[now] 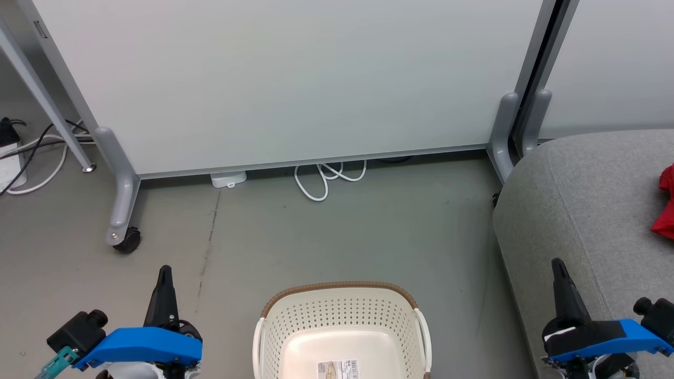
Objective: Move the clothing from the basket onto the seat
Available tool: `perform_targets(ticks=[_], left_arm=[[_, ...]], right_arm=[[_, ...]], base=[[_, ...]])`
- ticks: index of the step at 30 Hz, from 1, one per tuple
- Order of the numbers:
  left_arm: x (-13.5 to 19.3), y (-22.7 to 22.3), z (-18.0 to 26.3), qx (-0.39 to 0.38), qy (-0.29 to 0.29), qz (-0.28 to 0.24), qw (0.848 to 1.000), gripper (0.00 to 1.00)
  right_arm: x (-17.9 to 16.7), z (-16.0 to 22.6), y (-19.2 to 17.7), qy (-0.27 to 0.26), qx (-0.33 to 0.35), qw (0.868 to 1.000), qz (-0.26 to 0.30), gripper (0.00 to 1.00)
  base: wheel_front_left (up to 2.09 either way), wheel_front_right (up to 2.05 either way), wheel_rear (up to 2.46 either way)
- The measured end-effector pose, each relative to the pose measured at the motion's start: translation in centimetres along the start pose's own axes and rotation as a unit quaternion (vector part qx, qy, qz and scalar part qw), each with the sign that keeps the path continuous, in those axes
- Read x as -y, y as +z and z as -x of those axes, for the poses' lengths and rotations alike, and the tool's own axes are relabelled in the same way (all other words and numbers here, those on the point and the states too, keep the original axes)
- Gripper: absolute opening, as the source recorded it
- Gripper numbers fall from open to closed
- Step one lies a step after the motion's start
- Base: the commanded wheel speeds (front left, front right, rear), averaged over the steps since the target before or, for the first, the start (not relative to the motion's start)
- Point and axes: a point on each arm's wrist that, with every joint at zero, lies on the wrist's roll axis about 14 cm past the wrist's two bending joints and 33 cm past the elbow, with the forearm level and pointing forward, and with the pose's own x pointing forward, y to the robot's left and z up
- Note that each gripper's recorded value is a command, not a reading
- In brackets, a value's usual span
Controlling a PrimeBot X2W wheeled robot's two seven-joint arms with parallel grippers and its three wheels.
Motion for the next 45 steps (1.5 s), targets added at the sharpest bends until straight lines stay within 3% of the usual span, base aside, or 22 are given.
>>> perform_targets(ticks=[22, 45], left_arm=[[0.4, 0.8, -0.7, -0.002, -0.005, 0.146, 0.989, 0.00], [1.0, 1.3, -1.2, -0.006, -0.017, 0.256, 0.967, 0.00]], right_arm=[[0.3, 0.1, 0.6, -0.007, -0.001, 0.989, -0.145, 0.00], [0.2, 0.1, 1.1, -0.001, -0.001, 0.967, -0.257, 0.00]], base=[[0.00, 0.00, 0.00], [0.00, 0.00, 0.00]])
